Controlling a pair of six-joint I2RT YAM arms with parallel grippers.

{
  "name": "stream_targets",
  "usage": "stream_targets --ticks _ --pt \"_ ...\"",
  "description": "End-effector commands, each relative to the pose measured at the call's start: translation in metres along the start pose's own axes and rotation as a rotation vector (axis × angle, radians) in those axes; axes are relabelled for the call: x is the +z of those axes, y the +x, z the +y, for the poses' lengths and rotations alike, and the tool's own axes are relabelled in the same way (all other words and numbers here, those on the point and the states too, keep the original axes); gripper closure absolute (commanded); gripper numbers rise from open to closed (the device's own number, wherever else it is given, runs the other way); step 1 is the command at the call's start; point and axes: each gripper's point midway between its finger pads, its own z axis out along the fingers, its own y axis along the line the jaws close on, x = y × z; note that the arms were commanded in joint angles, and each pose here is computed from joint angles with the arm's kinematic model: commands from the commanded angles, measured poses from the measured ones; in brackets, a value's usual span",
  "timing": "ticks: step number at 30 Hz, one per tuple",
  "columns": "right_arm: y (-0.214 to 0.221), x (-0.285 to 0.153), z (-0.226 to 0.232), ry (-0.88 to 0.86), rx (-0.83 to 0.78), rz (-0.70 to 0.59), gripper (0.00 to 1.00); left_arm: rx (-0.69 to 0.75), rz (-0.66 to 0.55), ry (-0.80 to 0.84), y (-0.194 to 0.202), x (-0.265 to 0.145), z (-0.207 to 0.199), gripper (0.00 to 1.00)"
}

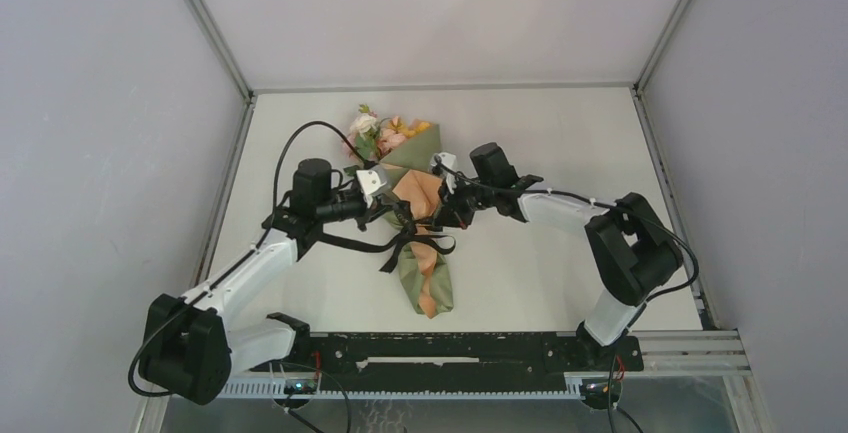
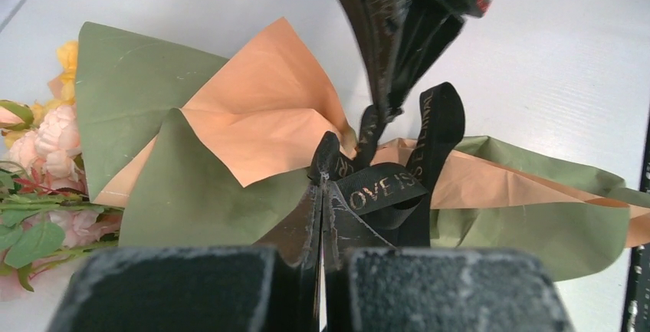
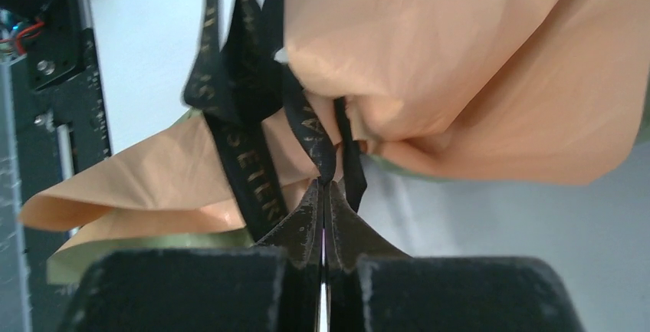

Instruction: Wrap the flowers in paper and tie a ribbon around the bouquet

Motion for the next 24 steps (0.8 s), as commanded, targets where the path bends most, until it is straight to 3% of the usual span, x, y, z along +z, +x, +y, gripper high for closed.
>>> stream_targets --ticks 1,8,10,12,15,20,22,24 --pt "-0.026 -0.029 0.025 -0.060 -0.004 -0.030 1.00 0.095 -0.081 -0.057 -0.015 0.006 0.018 1.00" --pt "-0.024 -0.036 0.068 -0.239 0.027 -0.018 0.99 0.206 -0.079 -0.046 -0.001 0.014 0.021 1.00" --pt "-0.024 -0.041 0.072 -0.264 0.044 -0.021 0.88 0.220 -0.078 -0.035 0.002 0.014 0.019 1.00" --pt "-0.024 -0.042 0.067 -0.252 0.046 -0.015 0.64 0.226 -0.082 -0.025 0.001 0.014 0.017 1.00" --pt "-0.042 -0.048 0.038 -0.168 0.024 -0.030 0.54 0.233 -0.087 -0.018 0.002 0.015 0.016 1.00" --pt "-0.083 -0.054 -0.024 -0.011 0.125 -0.088 0.59 0.241 -0.095 -0.011 0.000 0.012 0.012 1.00" --pt "-0.078 -0.041 -0.034 0.007 0.157 -0.044 0.67 0.238 -0.102 -0.010 -0.001 0.011 0.010 1.00" --pt "-0.067 -0.029 -0.036 0.000 0.148 0.028 0.67 0.228 -0.105 -0.010 -0.002 0.011 0.010 1.00"
